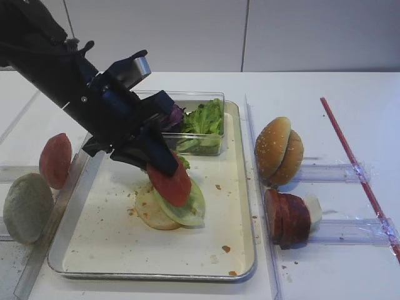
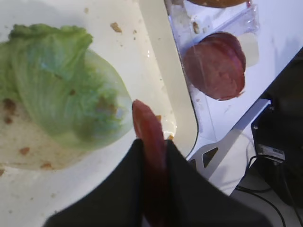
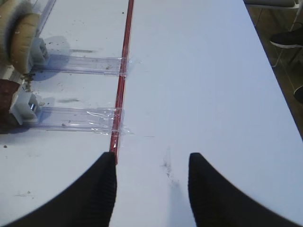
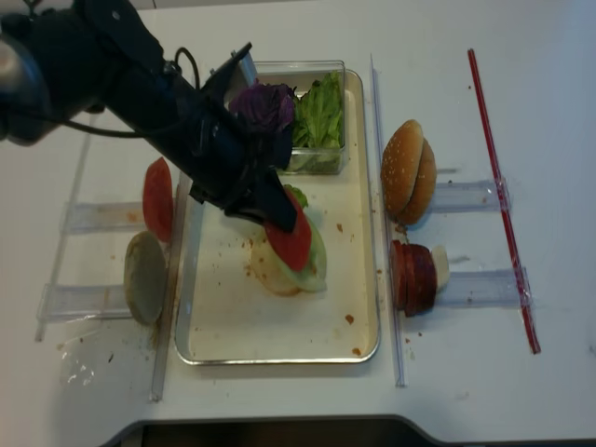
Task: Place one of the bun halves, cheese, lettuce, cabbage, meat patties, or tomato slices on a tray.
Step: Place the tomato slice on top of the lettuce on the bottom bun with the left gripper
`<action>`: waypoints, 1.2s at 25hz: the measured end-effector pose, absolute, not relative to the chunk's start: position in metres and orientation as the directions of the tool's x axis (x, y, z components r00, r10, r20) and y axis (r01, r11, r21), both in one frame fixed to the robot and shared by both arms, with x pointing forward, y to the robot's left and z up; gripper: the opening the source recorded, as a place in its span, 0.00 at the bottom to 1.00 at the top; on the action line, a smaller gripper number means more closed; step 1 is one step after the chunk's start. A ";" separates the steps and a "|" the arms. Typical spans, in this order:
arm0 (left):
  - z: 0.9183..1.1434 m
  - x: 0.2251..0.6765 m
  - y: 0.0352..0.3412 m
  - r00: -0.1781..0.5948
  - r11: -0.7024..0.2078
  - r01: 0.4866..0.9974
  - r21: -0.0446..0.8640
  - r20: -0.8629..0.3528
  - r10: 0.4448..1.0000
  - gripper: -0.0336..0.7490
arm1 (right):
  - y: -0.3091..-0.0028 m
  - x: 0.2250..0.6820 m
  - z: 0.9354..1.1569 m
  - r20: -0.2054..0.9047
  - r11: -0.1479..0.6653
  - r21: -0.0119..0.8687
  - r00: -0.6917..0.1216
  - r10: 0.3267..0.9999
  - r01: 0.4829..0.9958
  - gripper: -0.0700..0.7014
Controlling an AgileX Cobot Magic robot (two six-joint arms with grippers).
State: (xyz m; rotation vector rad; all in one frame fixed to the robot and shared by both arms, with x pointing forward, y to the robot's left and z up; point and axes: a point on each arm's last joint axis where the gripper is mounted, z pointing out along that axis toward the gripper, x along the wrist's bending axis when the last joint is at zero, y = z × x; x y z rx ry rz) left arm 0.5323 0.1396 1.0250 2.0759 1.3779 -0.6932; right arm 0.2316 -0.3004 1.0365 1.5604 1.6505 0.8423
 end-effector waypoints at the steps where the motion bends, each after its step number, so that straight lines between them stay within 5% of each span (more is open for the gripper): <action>1: 1.022 0.534 0.139 0.344 -0.329 0.931 0.158 -0.677 0.650 0.11 | -0.300 0.232 1.037 -0.056 0.061 0.839 -0.025 0.998 0.540 0.58; 30: 0.976 0.558 0.144 0.250 -0.279 0.957 0.081 -0.719 0.648 0.12 | -0.301 0.232 1.037 -0.058 0.060 0.839 -0.020 0.998 0.540 0.58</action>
